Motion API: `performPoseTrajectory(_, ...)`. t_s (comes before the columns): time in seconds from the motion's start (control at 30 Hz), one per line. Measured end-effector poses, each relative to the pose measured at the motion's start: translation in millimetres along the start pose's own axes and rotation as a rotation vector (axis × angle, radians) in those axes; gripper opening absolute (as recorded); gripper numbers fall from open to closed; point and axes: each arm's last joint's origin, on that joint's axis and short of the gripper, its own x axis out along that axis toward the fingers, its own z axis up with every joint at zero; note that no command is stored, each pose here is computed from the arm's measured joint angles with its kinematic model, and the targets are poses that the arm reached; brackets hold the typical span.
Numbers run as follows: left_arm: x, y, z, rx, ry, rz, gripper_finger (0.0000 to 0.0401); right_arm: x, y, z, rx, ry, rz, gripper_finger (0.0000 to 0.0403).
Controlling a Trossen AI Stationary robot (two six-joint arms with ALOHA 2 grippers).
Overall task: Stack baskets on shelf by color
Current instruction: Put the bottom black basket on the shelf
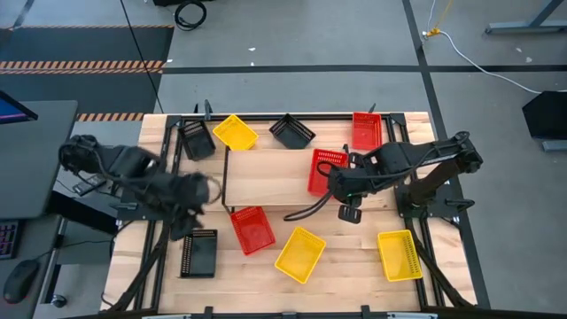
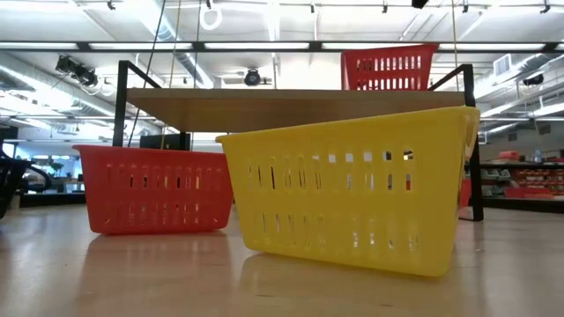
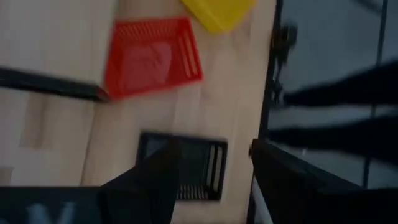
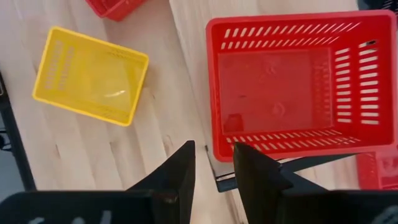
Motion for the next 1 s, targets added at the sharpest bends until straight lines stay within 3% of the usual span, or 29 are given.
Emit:
performPoseTrajectory(0.1,2.7,-15.2,-15.6,0.051,0.057,-0.009,0.0208,-0.2,0.6,-0.7,-0.021,0.002,-0.003,0.0115)
performPoseTrajectory(0.33,20.4,-52.8,-39.0,0.045,0.12,-0.024,0.0225,-0.3,0.5,-1.6,-0.062,0.006,-0.01,0.0115)
performPoseTrajectory(0.5,59.4,-80.4,-49.7,0.105,0.222,0.063,0.0242,-0.3,-0.8,-1.3,-0.063,-0.008,-0.046,0.0114)
performPoseTrajectory(0.63,88.3,-94.0,-53.8,0.089,0.291,0.122,0.0259,-0.3,-1.1,-2.1,-0.065,-0.002,-0.052,0.0114)
performPoseTrajectory(1.0,164.6,-130.8,-66.2,0.171,0.264,0.175,0.0251,-0.7,0.4,-3.2,-0.095,0.012,-0.026,0.0115)
